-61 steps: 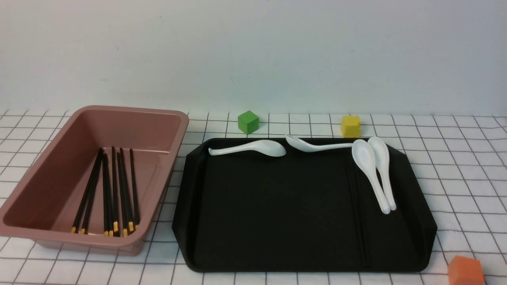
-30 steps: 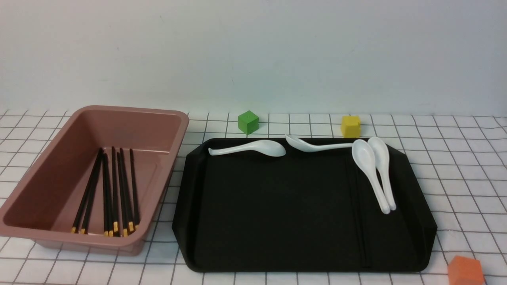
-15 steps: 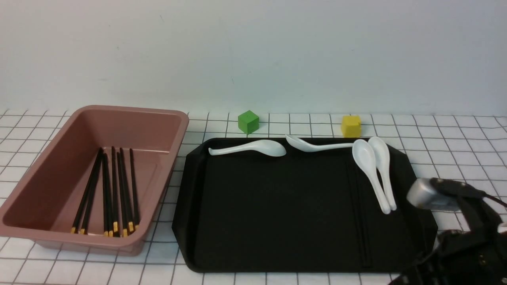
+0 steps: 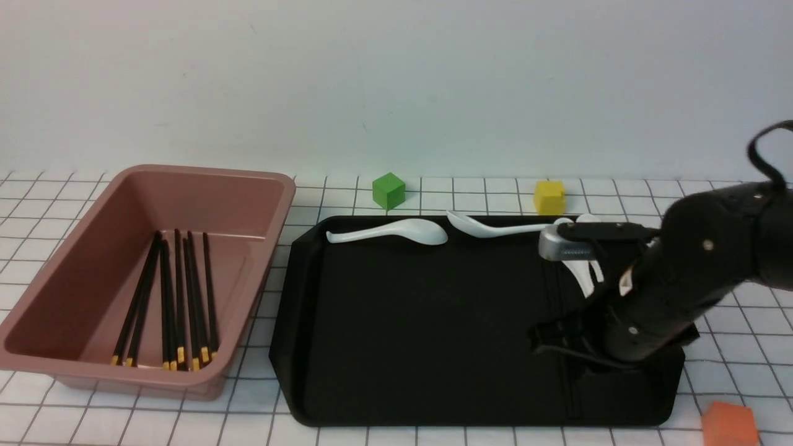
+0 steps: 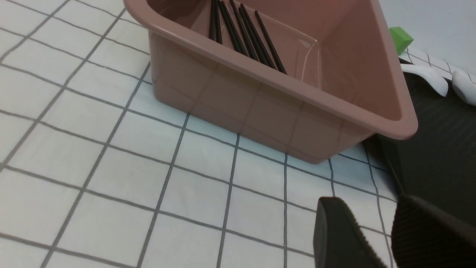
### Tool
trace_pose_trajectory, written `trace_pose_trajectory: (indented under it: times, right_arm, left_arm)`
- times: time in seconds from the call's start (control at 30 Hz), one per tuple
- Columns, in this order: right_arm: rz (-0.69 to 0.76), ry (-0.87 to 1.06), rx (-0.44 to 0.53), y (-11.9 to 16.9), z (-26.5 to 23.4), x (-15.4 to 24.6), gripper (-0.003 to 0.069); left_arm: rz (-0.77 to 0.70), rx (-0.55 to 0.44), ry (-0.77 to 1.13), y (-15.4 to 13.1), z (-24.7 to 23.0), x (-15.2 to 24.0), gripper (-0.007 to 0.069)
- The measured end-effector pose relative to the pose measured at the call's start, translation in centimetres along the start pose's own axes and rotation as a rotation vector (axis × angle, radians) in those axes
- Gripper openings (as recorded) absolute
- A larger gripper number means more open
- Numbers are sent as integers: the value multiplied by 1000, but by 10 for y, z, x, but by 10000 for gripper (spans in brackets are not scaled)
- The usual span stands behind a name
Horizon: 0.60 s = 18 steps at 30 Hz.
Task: On white black tablecloth take chopsticks from black tray and put them in box.
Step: 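Move the gripper over the chopsticks on the black tray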
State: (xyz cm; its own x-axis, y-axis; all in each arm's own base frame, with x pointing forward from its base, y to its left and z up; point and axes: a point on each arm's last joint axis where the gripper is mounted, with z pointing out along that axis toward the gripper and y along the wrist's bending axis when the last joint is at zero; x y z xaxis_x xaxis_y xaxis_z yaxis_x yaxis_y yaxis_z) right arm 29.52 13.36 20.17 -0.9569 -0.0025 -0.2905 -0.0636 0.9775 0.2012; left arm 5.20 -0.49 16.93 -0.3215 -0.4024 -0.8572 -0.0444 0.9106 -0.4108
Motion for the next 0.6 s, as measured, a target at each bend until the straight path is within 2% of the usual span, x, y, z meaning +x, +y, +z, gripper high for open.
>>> trace_pose_trajectory:
  times: [0.1, 0.4, 0.6]
  right_arm:
    - [62, 11, 48, 1, 20, -15, 94]
    - [46, 64, 112, -5, 52, -18, 304]
    - [46, 79, 120, -6, 61, -18, 335]
  left_arm:
    - [0, 0, 0, 0, 0, 0, 238]
    - [0, 0, 0, 0, 0, 0, 238]
    - [0, 0, 0, 0, 0, 0, 238]
